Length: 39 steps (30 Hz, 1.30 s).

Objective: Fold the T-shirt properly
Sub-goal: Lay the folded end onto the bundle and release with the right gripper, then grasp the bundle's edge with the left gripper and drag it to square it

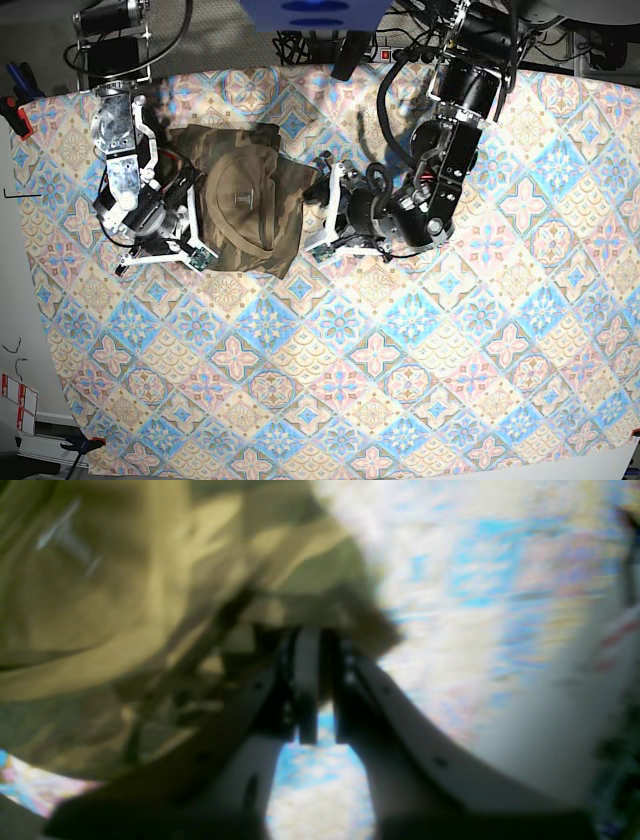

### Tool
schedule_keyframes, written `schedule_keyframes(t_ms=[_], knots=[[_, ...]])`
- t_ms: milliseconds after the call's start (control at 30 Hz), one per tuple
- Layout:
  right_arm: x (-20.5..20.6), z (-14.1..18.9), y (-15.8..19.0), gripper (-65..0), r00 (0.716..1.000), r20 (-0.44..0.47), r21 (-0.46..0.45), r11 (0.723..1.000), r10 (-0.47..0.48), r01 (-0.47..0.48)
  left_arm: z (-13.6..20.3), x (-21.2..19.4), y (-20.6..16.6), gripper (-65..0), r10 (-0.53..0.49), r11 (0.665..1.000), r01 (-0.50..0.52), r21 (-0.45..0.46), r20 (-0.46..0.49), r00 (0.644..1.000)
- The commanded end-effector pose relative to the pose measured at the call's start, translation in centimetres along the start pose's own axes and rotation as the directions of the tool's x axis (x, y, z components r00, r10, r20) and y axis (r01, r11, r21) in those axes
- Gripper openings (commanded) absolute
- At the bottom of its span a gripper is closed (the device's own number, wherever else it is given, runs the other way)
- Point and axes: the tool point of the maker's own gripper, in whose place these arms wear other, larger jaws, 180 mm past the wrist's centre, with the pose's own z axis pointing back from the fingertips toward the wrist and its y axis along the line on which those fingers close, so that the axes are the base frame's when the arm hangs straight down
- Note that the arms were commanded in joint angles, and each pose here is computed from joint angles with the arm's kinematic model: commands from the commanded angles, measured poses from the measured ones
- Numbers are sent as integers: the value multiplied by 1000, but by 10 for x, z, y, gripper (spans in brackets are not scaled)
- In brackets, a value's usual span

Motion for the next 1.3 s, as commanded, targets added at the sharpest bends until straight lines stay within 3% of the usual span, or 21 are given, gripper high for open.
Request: schedule_keyframes(t_ms=[0,167,467,567,767,933,1067,1133,1267], knots=[[2,-3,-6,-608,1000,13,-8,1000,-6,6,4,17,1,-337,-28,1000,28,4,45,999],[-18,-35,16,-608,999,-8,98,994,-54,55,-5,23,-17,-337,-95,995,96,-37,25,995],[-25,-78,2,-608,987,-40,177,971,-157,161,-8,23,-24,-337,-111,992,112,-54,20,994],[-11,-65,-13,-609,991,-12,128,983,-130,130,-14,25,-38,-337,-157,984,158,-85,8,987],[14,-9,-57,-609,998,6,-60,996,-58,58,-20,28,-54,-337,-215,970,214,-119,0,977],[-13,14,-83,-609,988,-68,-151,980,-140,129,-22,28,-59,-337,-215,968,213,-133,2,977],[-52,18,-87,-609,963,-109,-172,959,-245,225,-33,22,-92,-341,-312,931,301,-207,-25,950],[-68,21,-91,-609,951,-123,-189,948,-283,258,-36,20,-102,-386,-339,918,324,-230,-30,940],[-90,19,-87,-610,933,-157,-185,938,-324,294,-37,19,-105,-621,-348,913,332,-236,-33,937]])
